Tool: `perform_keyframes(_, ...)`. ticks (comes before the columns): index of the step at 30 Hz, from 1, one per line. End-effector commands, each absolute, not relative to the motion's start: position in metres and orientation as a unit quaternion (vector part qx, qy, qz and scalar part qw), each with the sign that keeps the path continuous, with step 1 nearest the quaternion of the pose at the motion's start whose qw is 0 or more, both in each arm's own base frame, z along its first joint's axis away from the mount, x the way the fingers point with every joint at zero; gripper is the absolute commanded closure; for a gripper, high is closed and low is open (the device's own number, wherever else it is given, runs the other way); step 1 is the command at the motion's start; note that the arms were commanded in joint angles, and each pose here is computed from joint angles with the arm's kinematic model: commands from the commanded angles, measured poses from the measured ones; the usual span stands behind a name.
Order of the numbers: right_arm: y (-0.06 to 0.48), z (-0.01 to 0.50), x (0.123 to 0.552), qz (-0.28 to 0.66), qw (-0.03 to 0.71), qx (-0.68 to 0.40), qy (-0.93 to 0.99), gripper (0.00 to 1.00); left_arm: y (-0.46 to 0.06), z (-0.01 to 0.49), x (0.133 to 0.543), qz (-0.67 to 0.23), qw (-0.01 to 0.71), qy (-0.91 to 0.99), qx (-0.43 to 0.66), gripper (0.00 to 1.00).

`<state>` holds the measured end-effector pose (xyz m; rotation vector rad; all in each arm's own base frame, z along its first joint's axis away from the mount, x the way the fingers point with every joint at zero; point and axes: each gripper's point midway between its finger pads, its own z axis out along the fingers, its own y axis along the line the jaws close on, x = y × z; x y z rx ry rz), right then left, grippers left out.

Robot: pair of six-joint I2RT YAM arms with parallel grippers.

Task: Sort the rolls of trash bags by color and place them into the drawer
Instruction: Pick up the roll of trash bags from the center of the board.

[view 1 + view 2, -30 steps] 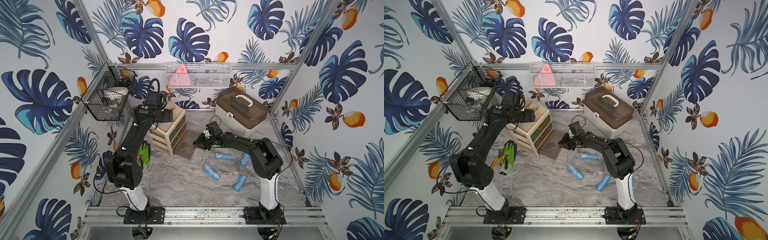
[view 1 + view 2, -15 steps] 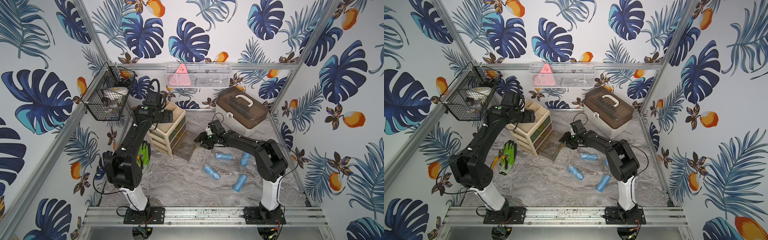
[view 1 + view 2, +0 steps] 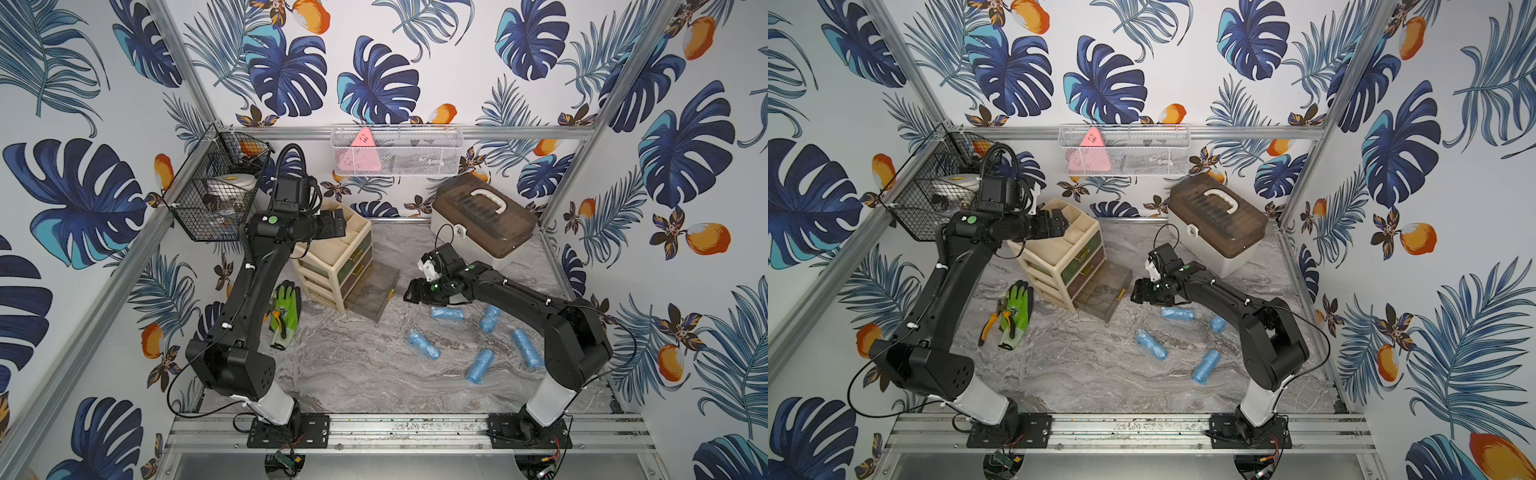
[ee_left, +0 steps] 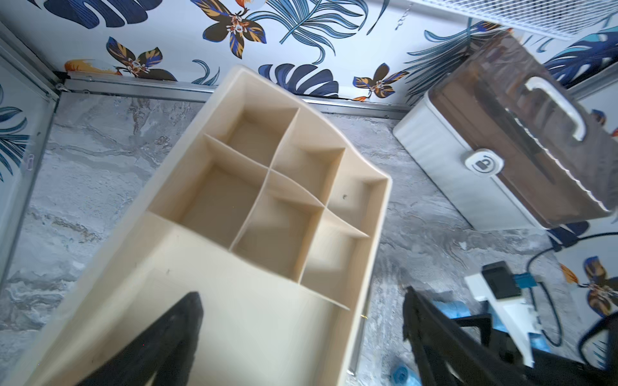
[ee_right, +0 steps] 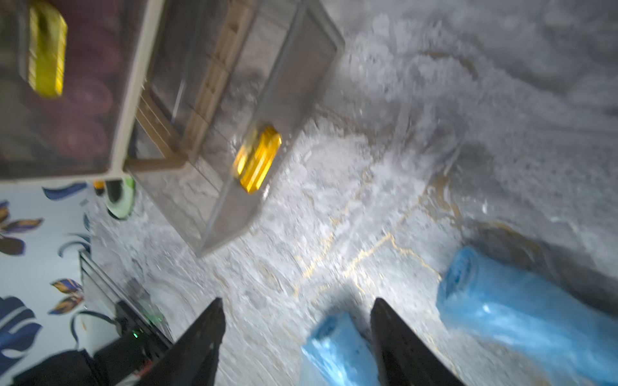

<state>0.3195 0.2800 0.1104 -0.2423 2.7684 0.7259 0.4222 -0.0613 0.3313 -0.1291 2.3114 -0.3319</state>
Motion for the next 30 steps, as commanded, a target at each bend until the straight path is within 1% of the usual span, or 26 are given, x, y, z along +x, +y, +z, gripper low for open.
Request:
perform_keyframes(1,0.260,0.096,0.287,0.201,0.102,-0.138,0.964,0.29,-0.070,0.329,0.399,-0.164,0.375,0.911,-0.050,0.04)
perform_keyframes(7,0.261,0.075,0.249,0.176,0.066,-0.178,0.966,0.31,-0.083,0.324,0.342,-0.218,0.365,0.904,-0.043,0.05)
perform_keyframes(8,0.255,0.063,0.239,0.161,0.053,-0.182,0.969,0.31,-0.083,0.321,0.332,-0.219,0.362,0.905,-0.043,0.06)
perform_keyframes(11,0.252,0.048,0.229,0.135,0.042,-0.195,0.970,0.33,-0.079,0.318,0.309,-0.214,0.358,0.908,-0.041,0.06)
perform_keyframes(15,0.254,0.035,0.220,0.116,0.031,-0.210,0.970,0.36,-0.079,0.313,0.287,-0.218,0.351,0.910,-0.041,0.06)
perform_keyframes(21,0.260,0.028,0.218,0.110,0.024,-0.211,0.971,0.53,-0.077,0.303,0.275,-0.218,0.345,0.912,-0.047,0.06)
perform_keyframes(26,0.267,0.025,0.223,0.111,0.021,-0.206,0.972,0.75,-0.078,0.303,0.275,-0.219,0.345,0.912,-0.046,0.05)
perform_keyframes(28,0.274,0.030,0.224,0.129,0.024,-0.196,0.972,0.79,-0.078,0.304,0.276,-0.220,0.346,0.911,-0.045,0.05)
perform_keyframes(30,0.293,0.052,0.237,0.166,0.046,-0.185,0.967,0.81,-0.078,0.304,0.277,-0.218,0.348,0.911,-0.045,0.05)
